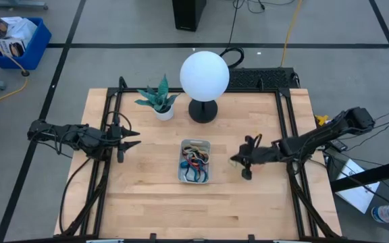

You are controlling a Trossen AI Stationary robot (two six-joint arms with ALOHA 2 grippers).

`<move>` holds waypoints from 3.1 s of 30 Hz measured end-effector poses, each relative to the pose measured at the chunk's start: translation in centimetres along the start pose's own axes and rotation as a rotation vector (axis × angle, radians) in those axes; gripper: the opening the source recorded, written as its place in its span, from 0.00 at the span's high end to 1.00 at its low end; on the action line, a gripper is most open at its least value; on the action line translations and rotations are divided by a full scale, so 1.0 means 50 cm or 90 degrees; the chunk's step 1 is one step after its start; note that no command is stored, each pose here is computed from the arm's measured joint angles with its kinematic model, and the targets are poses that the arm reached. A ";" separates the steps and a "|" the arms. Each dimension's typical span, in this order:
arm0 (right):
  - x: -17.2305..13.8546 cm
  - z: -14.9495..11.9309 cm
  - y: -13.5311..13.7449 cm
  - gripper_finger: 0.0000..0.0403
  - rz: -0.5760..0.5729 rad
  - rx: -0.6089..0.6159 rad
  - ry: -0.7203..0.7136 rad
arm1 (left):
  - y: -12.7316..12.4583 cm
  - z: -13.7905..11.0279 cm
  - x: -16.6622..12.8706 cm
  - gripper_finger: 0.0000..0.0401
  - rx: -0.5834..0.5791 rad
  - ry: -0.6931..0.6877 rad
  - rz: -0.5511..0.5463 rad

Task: Pick and place rubber bands into bin
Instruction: Put the green rubber band into the gray bin, then put the orange rubber band into the gray bin

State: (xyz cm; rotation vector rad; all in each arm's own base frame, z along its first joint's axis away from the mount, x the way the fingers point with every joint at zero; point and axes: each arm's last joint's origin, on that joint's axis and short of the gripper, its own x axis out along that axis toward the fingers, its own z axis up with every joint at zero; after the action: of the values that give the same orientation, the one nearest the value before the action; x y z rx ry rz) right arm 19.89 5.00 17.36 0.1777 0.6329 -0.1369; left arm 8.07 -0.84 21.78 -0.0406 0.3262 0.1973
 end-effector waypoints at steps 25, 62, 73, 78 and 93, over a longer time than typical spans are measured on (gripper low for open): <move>-0.132 0.364 -0.003 1.00 -0.040 -0.161 -0.311 | 0.000 0.001 0.000 0.59 -0.002 -0.004 -0.001; 0.301 0.239 0.025 1.00 0.040 -0.180 0.106 | 0.000 0.000 0.000 0.59 0.000 -0.001 -0.002; 0.303 0.238 0.024 1.00 0.037 -0.159 0.107 | 0.000 0.000 0.000 0.59 0.002 0.001 -0.001; 0.303 0.239 0.024 0.97 0.036 -0.161 0.105 | 0.000 -0.001 0.000 0.59 0.002 0.002 -0.001; 0.300 0.239 0.024 0.72 0.038 -0.183 0.107 | 0.000 -0.001 0.000 0.59 0.002 0.001 -0.001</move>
State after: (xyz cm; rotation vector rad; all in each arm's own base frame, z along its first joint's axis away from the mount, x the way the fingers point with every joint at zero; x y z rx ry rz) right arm 38.95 2.61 17.98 -0.0702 0.8066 0.0282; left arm 8.07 -0.84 21.75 -0.0387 0.3286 0.1950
